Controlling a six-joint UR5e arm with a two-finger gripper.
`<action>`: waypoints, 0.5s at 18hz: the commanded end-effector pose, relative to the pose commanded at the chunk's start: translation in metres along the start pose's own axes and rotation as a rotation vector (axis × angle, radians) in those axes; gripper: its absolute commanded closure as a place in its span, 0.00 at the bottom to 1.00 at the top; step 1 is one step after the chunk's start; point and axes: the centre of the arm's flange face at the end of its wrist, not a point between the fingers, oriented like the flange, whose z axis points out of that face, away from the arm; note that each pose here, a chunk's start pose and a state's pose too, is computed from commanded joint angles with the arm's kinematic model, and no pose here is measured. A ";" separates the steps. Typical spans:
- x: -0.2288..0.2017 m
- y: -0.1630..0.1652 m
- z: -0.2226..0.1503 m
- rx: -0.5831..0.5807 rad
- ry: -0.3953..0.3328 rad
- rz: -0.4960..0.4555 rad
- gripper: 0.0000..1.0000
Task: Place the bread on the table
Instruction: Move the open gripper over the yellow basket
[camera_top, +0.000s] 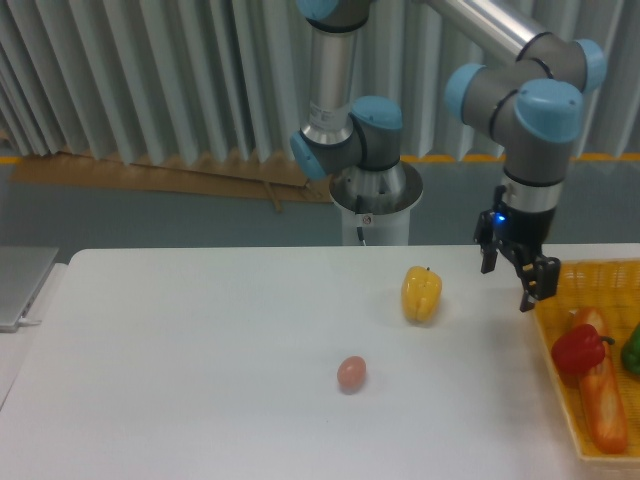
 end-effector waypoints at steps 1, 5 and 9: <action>-0.010 0.004 -0.001 -0.004 -0.013 -0.002 0.00; -0.030 0.015 -0.004 -0.045 -0.075 -0.012 0.00; -0.048 0.026 0.002 -0.074 -0.102 -0.029 0.00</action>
